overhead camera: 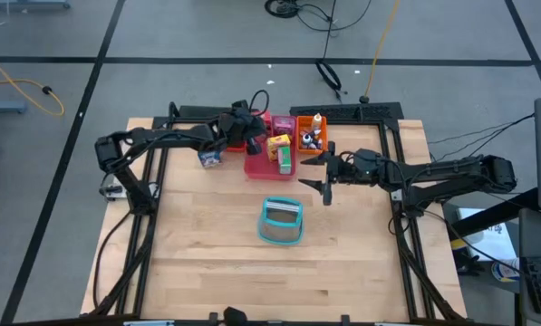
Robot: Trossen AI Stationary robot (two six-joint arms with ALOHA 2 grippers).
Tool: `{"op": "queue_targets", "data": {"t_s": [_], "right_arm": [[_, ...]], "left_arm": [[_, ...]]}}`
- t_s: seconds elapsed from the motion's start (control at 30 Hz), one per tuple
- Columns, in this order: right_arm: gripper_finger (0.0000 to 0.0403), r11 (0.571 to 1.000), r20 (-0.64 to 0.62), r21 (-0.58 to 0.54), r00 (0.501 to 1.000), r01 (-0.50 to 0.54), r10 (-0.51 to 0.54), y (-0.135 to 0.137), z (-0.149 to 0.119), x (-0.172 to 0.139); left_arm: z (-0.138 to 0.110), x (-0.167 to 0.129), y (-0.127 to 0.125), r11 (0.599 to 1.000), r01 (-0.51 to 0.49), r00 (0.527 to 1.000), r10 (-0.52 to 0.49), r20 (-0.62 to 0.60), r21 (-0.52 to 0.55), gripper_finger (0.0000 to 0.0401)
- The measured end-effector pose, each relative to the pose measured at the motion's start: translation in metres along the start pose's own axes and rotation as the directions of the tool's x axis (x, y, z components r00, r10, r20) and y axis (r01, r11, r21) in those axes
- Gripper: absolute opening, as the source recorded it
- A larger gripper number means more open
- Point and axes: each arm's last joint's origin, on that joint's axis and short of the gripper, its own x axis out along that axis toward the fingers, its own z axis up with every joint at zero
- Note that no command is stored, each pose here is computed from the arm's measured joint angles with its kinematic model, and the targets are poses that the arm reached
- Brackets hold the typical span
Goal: Pick & Place Kitchen Items
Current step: Put the red cereal box into the pink bin, then put the blue cereal box into the pink bin
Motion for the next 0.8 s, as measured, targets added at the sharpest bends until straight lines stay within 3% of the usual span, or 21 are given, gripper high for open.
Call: {"op": "queue_targets", "data": {"t_s": [0.27,0.63,0.8], "right_arm": [[0.0254,1.0,-0.012,0.0,1.0,-0.001,0.001,0.0002,-0.0012,0.0],[0.0254,1.0,-0.031,0.029,1.0,-0.001,0.002,0.0003,-0.003,0.0],[0.0254,1.0,-0.033,0.029,0.999,-0.001,0.002,0.0003,-0.0031,-0.0001]], "left_arm": [[-0.0005,0.0008,-0.0005,0.999,0.034,0.999,-0.034,0.017,-0.011,0.0025],[-0.0009,0.0006,-0.0007,0.999,0.036,0.999,-0.036,0.012,-0.04,0.0115],[-0.0011,-0.0009,-0.0035,0.999,0.023,1.0,-0.024,-0.018,-0.047,0.0136]]}}
